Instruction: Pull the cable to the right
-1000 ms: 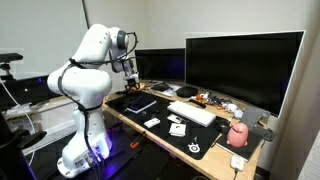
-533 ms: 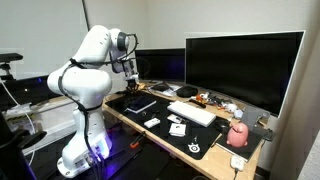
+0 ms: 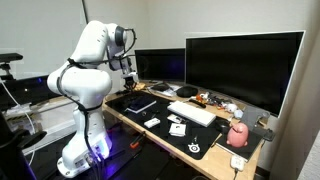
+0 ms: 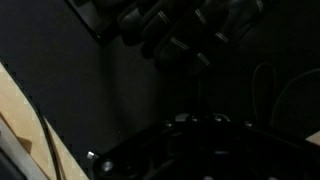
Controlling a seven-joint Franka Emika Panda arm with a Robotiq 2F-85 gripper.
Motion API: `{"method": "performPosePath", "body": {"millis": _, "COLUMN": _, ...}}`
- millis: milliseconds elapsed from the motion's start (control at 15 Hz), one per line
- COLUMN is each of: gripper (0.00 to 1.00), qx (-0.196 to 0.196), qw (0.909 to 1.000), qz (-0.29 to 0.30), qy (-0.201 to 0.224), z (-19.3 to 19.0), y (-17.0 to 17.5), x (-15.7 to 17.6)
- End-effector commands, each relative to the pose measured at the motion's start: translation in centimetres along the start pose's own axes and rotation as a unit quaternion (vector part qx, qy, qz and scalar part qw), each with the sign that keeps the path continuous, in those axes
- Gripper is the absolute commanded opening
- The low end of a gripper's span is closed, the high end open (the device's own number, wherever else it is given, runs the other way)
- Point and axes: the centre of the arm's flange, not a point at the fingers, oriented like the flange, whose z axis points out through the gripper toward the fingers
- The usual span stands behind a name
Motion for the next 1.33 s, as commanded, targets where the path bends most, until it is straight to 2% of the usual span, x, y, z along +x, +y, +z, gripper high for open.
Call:
{"method": "performPosePath", "body": {"millis": 0, "gripper": 0.01, "qx": -0.004, "qw": 0.9999, "qz": 0.008, "qy": 0.005, "z": -3.0, "y": -0.2, "x": -6.0}}
{"method": "performPosePath", "body": {"millis": 267, "gripper": 0.01, "qx": -0.011, "qw": 0.9995, "qz": 0.026, "qy": 0.012, "z": -4.9, "y": 0.8, "x": -9.5}}
{"method": "performPosePath", "body": {"millis": 733, "gripper": 0.01, "qx": -0.009, "qw": 0.9962, "qz": 0.070, "qy": 0.050, "z": -7.7, "y": 3.3, "x": -14.6}}
{"method": "performPosePath", "body": {"millis": 1000, "gripper": 0.01, "qx": -0.010, "qw": 0.9913, "qz": 0.105, "qy": 0.079, "z": -8.8, "y": 4.8, "x": -17.0}}
{"method": "performPosePath", "body": {"millis": 1267, "gripper": 0.01, "qx": -0.007, "qw": 0.9826, "qz": 0.155, "qy": 0.101, "z": -9.5, "y": 7.2, "x": -19.2}}
